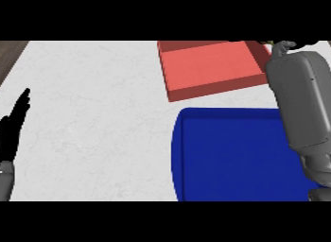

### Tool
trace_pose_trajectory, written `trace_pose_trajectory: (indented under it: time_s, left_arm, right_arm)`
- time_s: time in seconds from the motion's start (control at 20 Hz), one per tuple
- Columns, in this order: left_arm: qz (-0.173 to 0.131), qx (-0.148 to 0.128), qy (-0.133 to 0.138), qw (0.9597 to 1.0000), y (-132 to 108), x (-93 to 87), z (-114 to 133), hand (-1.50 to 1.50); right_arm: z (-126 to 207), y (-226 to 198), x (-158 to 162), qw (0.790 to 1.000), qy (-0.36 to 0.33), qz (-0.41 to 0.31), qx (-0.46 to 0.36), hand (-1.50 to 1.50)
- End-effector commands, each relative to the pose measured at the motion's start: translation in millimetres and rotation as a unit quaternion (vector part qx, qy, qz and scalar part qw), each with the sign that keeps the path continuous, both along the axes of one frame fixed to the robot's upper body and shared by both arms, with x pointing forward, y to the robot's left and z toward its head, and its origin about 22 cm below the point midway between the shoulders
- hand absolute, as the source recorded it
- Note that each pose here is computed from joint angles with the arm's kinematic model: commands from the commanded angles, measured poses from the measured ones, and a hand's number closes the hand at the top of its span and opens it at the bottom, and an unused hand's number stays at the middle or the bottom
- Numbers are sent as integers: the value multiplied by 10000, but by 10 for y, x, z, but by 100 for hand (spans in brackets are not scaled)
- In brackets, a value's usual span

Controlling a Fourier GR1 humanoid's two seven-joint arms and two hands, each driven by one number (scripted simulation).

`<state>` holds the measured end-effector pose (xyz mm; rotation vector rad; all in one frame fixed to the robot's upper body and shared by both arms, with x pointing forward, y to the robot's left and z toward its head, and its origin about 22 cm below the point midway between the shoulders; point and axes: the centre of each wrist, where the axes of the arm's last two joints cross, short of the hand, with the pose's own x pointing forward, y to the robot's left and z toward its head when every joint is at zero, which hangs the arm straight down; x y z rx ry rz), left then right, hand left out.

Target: Pick the eggplant from the tray and place it in the cardboard box

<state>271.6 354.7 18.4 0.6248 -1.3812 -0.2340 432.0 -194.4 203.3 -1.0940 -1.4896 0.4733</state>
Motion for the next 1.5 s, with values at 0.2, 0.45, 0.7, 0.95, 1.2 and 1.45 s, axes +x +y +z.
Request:
trace_pose_trajectory:
  time_s: [0.2, 0.45, 0.7, 0.95, 1.2, 1.45]
  left_arm:
    - [-124, -12, -125, 9998, -112, 80, -36, 0]
    - [-169, 47, -88, 9998, -146, 34, -33, 0]
    - [-334, 20, -191, 9993, -141, 211, 195, 0]
    - [-337, -53, -187, 9992, -104, 166, 209, 0]
    - [-397, 67, -149, 9991, -183, 238, 166, 0]
    - [-308, 60, -228, 9992, -236, 270, 143, 0]
  right_arm:
    - [-1, 27, 394, 9985, 190, -2, 522, 150]
    - [-93, 119, 473, 9979, 392, -284, 441, 150]
    - [-427, -21, 462, 9920, 569, -891, 687, 150]
    - [-527, -214, 456, 9835, 884, -913, 1286, -150]
    - [-535, -51, 464, 9877, 457, -663, 1339, -150]
    - [-466, -110, 466, 9863, -547, -623, 1426, -150]
